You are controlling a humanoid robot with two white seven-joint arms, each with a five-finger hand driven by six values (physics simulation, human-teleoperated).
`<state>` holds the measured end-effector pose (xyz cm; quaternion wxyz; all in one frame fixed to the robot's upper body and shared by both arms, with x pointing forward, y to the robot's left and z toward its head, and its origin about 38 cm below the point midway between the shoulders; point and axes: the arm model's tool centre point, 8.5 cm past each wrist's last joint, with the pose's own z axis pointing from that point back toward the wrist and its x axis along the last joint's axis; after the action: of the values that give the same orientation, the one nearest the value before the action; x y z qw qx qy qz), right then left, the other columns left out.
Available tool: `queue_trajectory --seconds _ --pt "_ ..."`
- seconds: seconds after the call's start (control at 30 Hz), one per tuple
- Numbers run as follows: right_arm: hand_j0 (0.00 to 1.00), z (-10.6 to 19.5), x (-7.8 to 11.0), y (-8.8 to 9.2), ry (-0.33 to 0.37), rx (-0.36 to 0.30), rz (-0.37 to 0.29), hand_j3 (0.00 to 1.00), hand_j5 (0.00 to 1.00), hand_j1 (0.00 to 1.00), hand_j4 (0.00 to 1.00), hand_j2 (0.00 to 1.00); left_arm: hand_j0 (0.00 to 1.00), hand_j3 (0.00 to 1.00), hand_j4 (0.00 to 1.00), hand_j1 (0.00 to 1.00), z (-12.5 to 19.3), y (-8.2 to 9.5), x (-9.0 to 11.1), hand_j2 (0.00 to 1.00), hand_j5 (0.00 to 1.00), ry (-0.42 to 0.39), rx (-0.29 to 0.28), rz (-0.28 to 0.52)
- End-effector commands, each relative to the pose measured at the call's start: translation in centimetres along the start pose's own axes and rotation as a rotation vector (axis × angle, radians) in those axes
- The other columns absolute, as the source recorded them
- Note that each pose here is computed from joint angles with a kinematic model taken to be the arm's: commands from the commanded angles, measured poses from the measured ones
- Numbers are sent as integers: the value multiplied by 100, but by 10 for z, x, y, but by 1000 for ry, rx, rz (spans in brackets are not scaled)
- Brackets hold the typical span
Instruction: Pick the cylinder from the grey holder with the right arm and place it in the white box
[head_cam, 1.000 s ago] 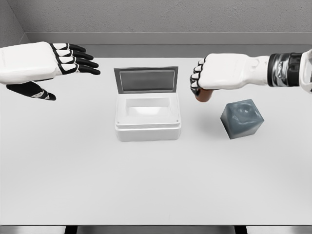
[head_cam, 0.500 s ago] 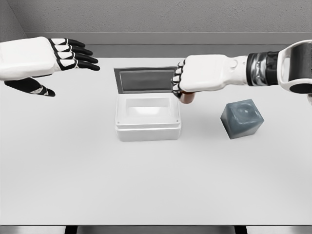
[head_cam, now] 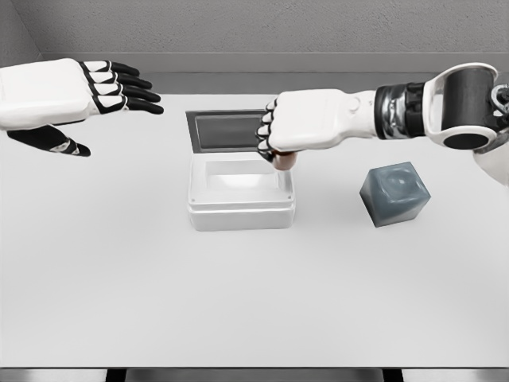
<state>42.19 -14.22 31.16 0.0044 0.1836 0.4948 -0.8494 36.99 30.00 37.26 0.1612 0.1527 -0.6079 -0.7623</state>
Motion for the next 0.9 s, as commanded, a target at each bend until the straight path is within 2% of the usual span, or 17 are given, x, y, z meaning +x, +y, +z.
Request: queue_trajectory --seconds 0.0,0.4,0.43,0.5,0.77,0.83,0.87 --pt "49 -7 -3 2 3 2 -10 49 49 49 49 49 100 100 100 100 0 0 0 100 100 1 3 5" --pt "51 -19 -10 7 4 23 -31 51 51 51 51 51 100 100 100 100 -2 0 0 100 100 -5 8 6" --pt "58 -19 -10 7 4 23 -31 58 58 58 58 58 100 100 100 100 -2 0 0 100 100 -4 7 5" --pt "99 -24 -9 4 0 21 -18 99 99 99 99 99 100 100 100 100 -2 0 0 100 100 -4 7 5" --pt "100 -14 -12 -13 11 -4 19 100 100 100 100 100 100 100 100 100 0 1 0 100 100 0 3 4" --pt "100 20 -3 -20 25 -18 56 100 100 100 100 100 100 100 100 100 0 1 0 100 100 0 3 4" --pt "100 39 3 -16 21 -20 33 100 100 100 100 100 100 100 100 100 0 1 0 100 100 -1 4 5"
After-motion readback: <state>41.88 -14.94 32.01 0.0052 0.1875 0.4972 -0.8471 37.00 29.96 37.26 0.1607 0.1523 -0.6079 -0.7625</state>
